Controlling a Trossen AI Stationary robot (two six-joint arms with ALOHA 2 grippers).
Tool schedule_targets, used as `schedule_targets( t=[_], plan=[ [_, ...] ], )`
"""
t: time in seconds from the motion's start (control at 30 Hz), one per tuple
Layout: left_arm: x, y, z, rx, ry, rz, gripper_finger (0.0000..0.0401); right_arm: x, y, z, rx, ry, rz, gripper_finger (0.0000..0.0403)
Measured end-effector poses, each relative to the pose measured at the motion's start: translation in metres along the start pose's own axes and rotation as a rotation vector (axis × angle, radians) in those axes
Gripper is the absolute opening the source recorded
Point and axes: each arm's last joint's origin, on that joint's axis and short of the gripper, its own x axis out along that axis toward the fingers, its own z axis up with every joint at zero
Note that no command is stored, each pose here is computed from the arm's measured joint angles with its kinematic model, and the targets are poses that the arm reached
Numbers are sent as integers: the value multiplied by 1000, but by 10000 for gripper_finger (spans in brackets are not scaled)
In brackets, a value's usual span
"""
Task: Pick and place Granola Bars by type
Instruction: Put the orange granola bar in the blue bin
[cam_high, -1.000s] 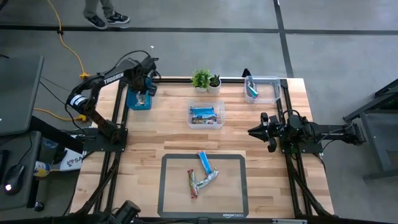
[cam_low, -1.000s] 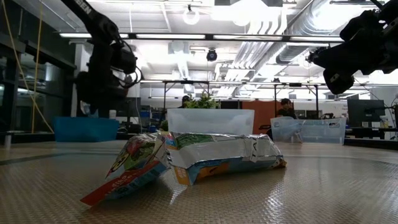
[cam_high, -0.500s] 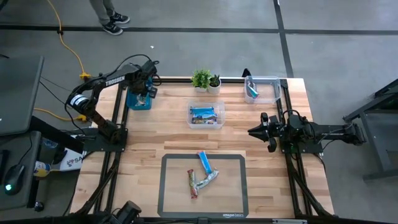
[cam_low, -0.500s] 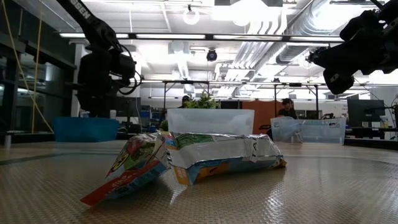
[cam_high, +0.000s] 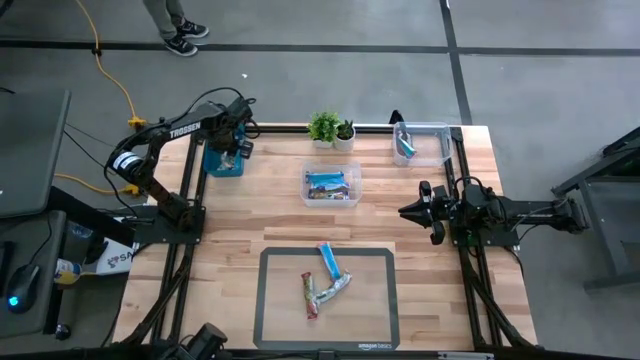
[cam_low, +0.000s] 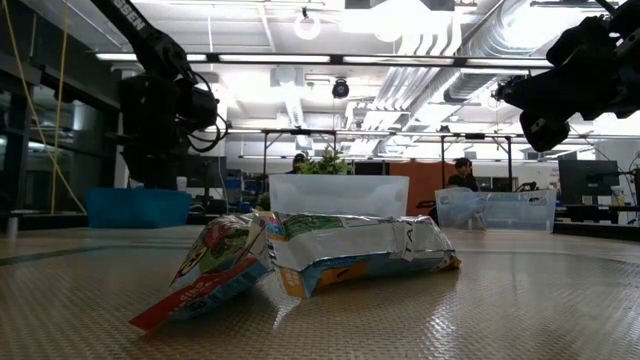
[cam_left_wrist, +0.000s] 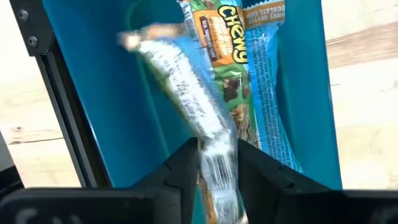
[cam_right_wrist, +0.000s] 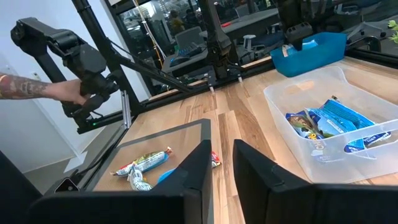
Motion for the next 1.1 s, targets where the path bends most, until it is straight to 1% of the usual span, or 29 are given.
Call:
schedule_targets(
  t=[0.3,0.47,0.57,0.7,0.83,0.9,0.97,1.1],
  plan=[
    [0,0,-1,1,8,0,201,0,0,0,0,0,0,49],
    [-2,1,0,-1,-18,8,237,0,0,0,0,0,0,47],
    [-8,3,2,9,-57,16,244,0,0,0,0,0,0,48],
    [-22,7,4,-8,-115,27,245,0,0,0,0,0,0,51],
    [-35,11,4,-24,-152,10,245,0,0,0,0,0,0,49],
    [-44,13,2,-29,-168,-22,245,0,0,0,0,0,1,47],
    [-52,11,-1,-22,-188,-77,245,0,0,0,0,0,0,46],
    [-73,4,-10,19,-250,-170,245,0,0,0,0,0,0,50]
  ],
)
